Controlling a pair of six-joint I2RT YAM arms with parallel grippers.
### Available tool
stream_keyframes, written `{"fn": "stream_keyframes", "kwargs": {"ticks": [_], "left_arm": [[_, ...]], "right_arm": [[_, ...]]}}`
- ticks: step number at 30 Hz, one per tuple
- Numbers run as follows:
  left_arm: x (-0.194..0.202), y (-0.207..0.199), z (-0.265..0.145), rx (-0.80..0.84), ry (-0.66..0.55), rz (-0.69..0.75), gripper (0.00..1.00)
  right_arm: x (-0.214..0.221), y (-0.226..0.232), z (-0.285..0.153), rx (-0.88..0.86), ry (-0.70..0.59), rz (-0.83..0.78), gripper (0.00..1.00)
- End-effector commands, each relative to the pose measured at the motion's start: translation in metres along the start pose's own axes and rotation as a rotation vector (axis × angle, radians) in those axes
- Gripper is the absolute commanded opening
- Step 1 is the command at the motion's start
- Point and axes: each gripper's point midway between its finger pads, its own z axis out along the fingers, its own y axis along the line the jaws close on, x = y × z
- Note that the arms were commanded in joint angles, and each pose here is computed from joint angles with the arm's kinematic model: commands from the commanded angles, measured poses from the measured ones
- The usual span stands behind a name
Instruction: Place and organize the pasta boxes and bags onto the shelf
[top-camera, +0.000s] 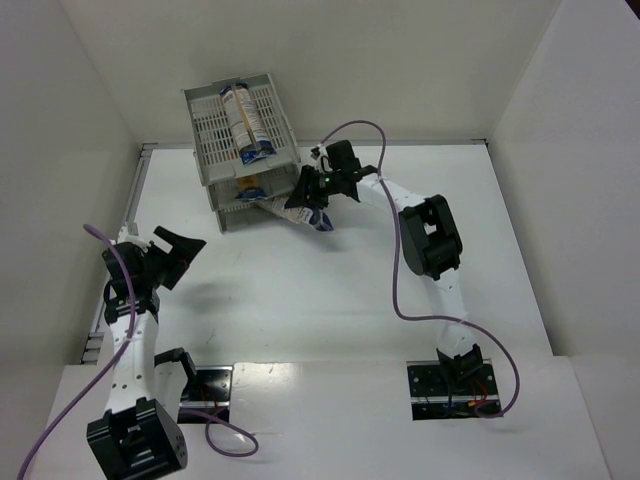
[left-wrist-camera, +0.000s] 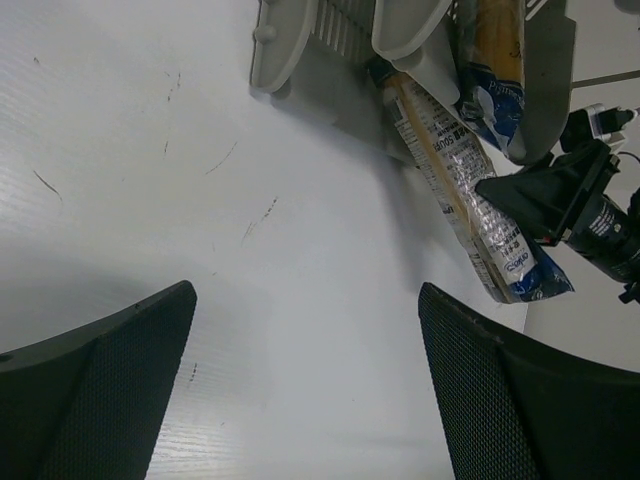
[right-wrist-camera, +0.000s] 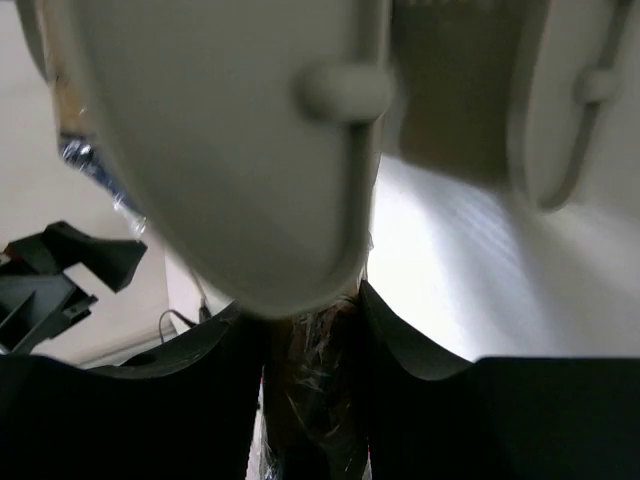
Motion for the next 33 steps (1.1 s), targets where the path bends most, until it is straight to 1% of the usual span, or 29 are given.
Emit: {"fn": "stream_keyframes", "kwargs": {"ticks": [1,3,4,6,7,8,9,11,12,13,15,16,17,18,19,20,21,22,23,24,25,26,27,28,29,30,31,32,33], "left_arm": [[-0.012,-0.007,-0.001,0.018,-0.032,0.036,0.99],[-0.012,-0.007,-0.001,0.018,-0.032,0.036,0.99],[-0.012,-0.007,-0.001,0.018,-0.032,0.036,0.99],[-0.012,-0.007,-0.001,0.018,-0.032,0.036,0.99],[-0.013,-0.008,0.0,0.024,-0.038,0.04,0.99],[-0.013,-0.008,0.0,0.024,-0.038,0.04,0.99],[-0.013,-0.008,0.0,0.024,-0.038,0.04,0.99],[-0.013,-0.008,0.0,0.024,-0.038,0.04,0.99],[-0.013,-0.008,0.0,0.024,-0.038,0.04,0.99],[-0.013,-0.008,0.0,0.024,-0.038,0.04,0.99],[-0.012,-0.012,-0.001,0.046,-0.029,0.045,0.99],[-0.011,-0.015,-0.003,0.061,-0.026,0.074,0.99],[-0.018,-0.026,-0.007,0.1,-0.048,0.117,0.99],[-0.023,-0.037,-0.01,0.142,-0.067,0.166,0.99],[-0.028,-0.047,-0.015,0.178,-0.083,0.219,0.99],[-0.044,-0.066,-0.028,0.216,-0.149,0.349,0.99],[-0.052,-0.076,-0.035,0.234,-0.187,0.42,0.99],[-0.066,-0.08,-0.042,0.205,-0.26,0.477,0.99],[-0.08,-0.088,-0.055,0.196,-0.344,0.586,0.99],[-0.092,-0.094,-0.064,0.176,-0.404,0.63,0.99],[-0.101,-0.093,-0.068,0.146,-0.452,0.657,0.99],[-0.116,-0.087,-0.075,0.074,-0.521,0.662,0.99],[-0.123,-0.082,-0.076,0.029,-0.547,0.682,0.99],[-0.128,-0.079,-0.08,0.001,-0.574,0.689,0.99],[-0.13,-0.066,-0.079,-0.06,-0.577,0.68,0.99],[-0.131,-0.061,-0.079,-0.088,-0.576,0.681,0.99],[-0.129,-0.053,-0.077,-0.117,-0.566,0.682,0.99],[-0.124,-0.044,-0.076,-0.139,-0.546,0.672,0.99],[-0.123,-0.041,-0.076,-0.152,-0.543,0.668,0.99]], "right_arm": [[-0.034,0.02,-0.009,0.008,-0.094,-0.027,0.0],[-0.036,0.017,-0.009,0.034,-0.109,0.006,0.0],[-0.03,0.006,-0.007,0.063,-0.101,0.026,0.0],[-0.024,0.001,-0.004,0.099,-0.103,0.035,0.17],[-0.017,-0.004,-0.006,0.109,-0.091,0.037,0.29],[-0.015,-0.002,-0.009,0.11,-0.09,0.038,0.44],[-0.004,-0.002,-0.008,0.081,-0.047,0.029,0.49],[0.003,-0.001,-0.013,0.078,-0.033,0.01,0.71],[0.007,0.007,-0.014,0.064,-0.024,-0.013,0.78],[0.015,0.001,-0.013,0.068,-0.004,-0.011,0.8],[0.015,0.008,-0.022,0.06,-0.013,-0.066,0.85],[0.021,0.003,-0.024,0.081,0.0,-0.075,0.85],[0.02,0.006,-0.031,0.086,-0.007,-0.137,0.85],[0.025,0.003,-0.036,0.111,0.004,-0.159,0.85],[0.025,-0.01,-0.041,0.177,-0.009,-0.19,0.85],[0.026,-0.016,-0.047,0.218,-0.015,-0.231,0.85],[0.022,-0.018,-0.058,0.259,-0.028,-0.33,0.85],[0.03,-0.034,-0.064,0.325,-0.015,-0.344,0.81],[0.024,-0.047,-0.072,0.405,-0.041,-0.382,0.76],[0.025,-0.054,-0.079,0.435,-0.022,-0.467,0.72],[0.03,-0.06,-0.086,0.466,-0.014,-0.503,0.64],[0.03,-0.065,-0.09,0.515,-0.013,-0.553,0.45],[0.043,-0.07,-0.09,0.536,0.031,-0.6,0.34],[0.046,-0.069,-0.096,0.551,0.066,-0.713,0.25],[0.051,-0.071,-0.098,0.575,0.086,-0.767,0.1],[0.071,-0.078,-0.096,0.603,0.149,-0.819,0.05],[0.076,-0.074,-0.097,0.591,0.175,-0.894,0.0],[0.092,-0.079,-0.097,0.591,0.237,-0.914,0.0],[0.113,-0.075,-0.092,0.543,0.295,-0.946,0.0]]}}
